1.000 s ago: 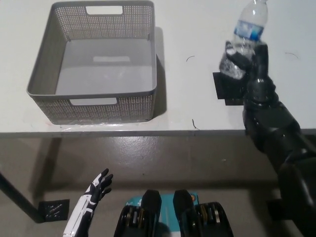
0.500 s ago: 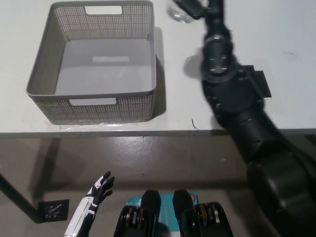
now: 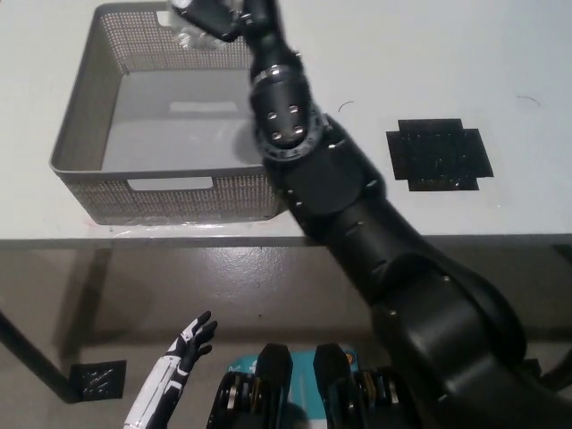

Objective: Use the right hand to pick up a water botttle and place it into a container on the left side

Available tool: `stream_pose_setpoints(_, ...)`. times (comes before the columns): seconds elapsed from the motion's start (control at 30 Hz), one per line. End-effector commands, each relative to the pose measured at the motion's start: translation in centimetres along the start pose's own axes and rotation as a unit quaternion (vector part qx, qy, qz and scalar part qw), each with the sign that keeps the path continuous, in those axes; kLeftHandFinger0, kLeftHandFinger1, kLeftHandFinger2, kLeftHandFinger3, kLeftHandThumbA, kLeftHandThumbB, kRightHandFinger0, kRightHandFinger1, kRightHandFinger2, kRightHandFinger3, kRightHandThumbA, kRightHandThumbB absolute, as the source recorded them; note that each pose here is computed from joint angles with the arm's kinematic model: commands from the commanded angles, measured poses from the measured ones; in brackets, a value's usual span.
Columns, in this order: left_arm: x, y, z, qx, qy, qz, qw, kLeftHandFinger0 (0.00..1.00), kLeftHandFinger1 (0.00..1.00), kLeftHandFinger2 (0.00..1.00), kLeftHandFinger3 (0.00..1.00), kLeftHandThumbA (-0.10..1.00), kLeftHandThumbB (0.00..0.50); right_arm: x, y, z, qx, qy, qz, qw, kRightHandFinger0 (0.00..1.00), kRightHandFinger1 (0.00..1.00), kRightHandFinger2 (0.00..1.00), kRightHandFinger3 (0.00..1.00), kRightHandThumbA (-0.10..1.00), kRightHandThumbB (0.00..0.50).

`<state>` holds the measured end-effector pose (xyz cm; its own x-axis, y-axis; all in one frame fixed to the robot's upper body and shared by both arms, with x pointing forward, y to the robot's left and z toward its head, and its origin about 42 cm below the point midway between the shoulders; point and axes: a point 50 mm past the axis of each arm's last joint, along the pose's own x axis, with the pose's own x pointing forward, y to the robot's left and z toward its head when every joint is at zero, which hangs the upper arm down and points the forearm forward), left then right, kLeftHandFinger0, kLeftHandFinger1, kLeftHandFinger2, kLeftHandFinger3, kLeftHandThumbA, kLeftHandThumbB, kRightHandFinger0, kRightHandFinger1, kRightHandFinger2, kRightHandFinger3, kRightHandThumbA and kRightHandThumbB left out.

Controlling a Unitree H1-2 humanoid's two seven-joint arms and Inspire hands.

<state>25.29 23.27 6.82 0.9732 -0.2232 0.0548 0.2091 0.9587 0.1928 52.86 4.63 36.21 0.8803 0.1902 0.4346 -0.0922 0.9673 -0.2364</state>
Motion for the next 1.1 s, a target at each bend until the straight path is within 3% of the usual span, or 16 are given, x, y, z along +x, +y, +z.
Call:
stream_pose_setpoints(0.0,0.6,0.5,1.2,0.018,-0.027,-0.016,0.999,1.00,1.00,1.00,1.00,1.00,0.187,0.9,1.1,2.7,0.002,-0.058,0.003,0.998,0.00,0.17,0.63,0.55,-0.10,0.136)
stream_pose_setpoints(0.03,0.7,0.5,1.4,0.019,-0.028,-0.019,0.999,1.00,1.00,1.00,1.00,1.00,0.186,0.6,1.2,2.0,-0.005,-0.052,0.009,0.999,0.00,0.19,0.66,0.54,-0.10,0.130)
stream_pose_setpoints(0.07,0.7,0.5,1.5,0.020,-0.028,-0.020,0.999,1.00,1.00,1.00,1.00,1.00,0.186,0.2,1.2,1.1,-0.011,-0.040,0.018,0.999,0.00,0.24,0.72,0.62,-0.10,0.127)
stream_pose_setpoints(0.17,0.9,0.6,1.7,0.026,-0.030,-0.023,0.999,1.00,1.00,1.00,1.00,1.00,0.184,-0.2,0.8,-0.4,-0.014,-0.020,0.038,0.999,0.00,0.31,0.75,0.78,-0.10,0.109)
stream_pose_setpoints(0.27,1.4,0.7,1.9,0.029,-0.033,-0.030,0.999,1.00,1.00,1.00,1.00,1.00,0.171,-0.8,0.3,-2.4,-0.053,0.002,0.049,0.997,0.00,0.39,0.82,0.87,-0.10,0.136)
stream_pose_setpoints(0.43,1.9,0.8,2.2,0.030,-0.035,-0.033,0.998,1.00,1.00,1.00,1.00,1.00,0.186,-1.4,-0.5,-4.0,-0.081,0.019,0.049,0.995,0.00,0.38,0.81,0.88,-0.10,0.143)
stream_pose_setpoints(0.63,2.1,0.8,2.3,0.037,-0.035,-0.041,0.998,1.00,1.00,1.00,1.00,1.00,0.169,-2.0,-1.2,-5.4,-0.084,0.029,0.051,0.995,0.01,0.41,0.82,0.89,-0.10,0.144)
stream_pose_setpoints(0.67,2.1,0.8,2.4,0.037,-0.035,-0.041,0.998,1.00,1.00,1.00,1.00,1.00,0.161,-2.0,-1.4,-5.6,-0.088,0.034,0.054,0.994,0.09,0.48,0.83,0.88,-0.06,0.165)
stream_pose_setpoints(0.7,2.2,0.9,2.4,0.037,-0.036,-0.042,0.998,1.00,1.00,1.00,1.00,1.00,0.159,-2.1,-1.5,-5.8,-0.089,0.038,0.056,0.994,0.11,0.48,0.79,0.81,-0.05,0.169)
stream_pose_setpoints(0.73,2.3,0.9,2.5,0.042,-0.037,-0.044,0.997,1.00,1.00,1.00,1.00,1.00,0.159,-2.0,-1.8,-6.0,-0.091,0.046,0.074,0.992,0.52,0.85,1.00,1.00,0.28,0.245)
stream_pose_setpoints(0.77,2.4,0.9,2.6,0.042,-0.038,-0.045,0.997,1.00,1.00,1.00,1.00,1.00,0.159,-1.9,-2.0,-6.2,-0.094,0.050,0.088,0.990,0.70,0.90,1.00,1.00,0.37,0.249)
stream_pose_setpoints(0.8,2.5,0.9,2.6,0.043,-0.038,-0.047,0.997,1.00,1.00,1.00,1.00,1.00,0.164,-1.8,-2.2,-6.3,-0.087,0.058,0.100,0.990,0.87,1.00,1.00,1.00,0.47,0.310)
stream_pose_setpoints(0.87,2.6,0.9,2.6,0.045,-0.036,-0.050,0.997,1.00,1.00,1.00,1.00,1.00,0.178,-1.8,-2.7,-6.6,-0.086,0.060,0.125,0.987,0.93,1.00,1.00,1.00,0.64,0.386)
stream_pose_setpoints(0.93,2.8,1.0,2.7,0.047,-0.037,-0.053,0.997,1.00,1.00,1.00,1.00,1.00,0.180,-1.6,-3.0,-6.6,-0.083,0.062,0.131,0.986,1.00,1.00,1.00,1.00,0.71,0.397)
stream_pose_setpoints(1.03,3.1,0.9,2.8,0.050,-0.039,-0.062,0.996,1.00,1.00,1.00,1.00,1.00,0.176,-1.6,-3.7,-7.0,-0.116,0.063,0.149,0.980,1.00,1.00,1.00,1.00,0.93,0.439)
stream_pose_setpoints(1.07,3.2,0.8,2.9,0.051,-0.039,-0.065,0.996,1.00,1.00,1.00,1.00,1.00,0.175,-1.6,-4.0,-7.1,-0.119,0.063,0.150,0.979,1.00,1.00,1.00,1.00,0.95,0.448)
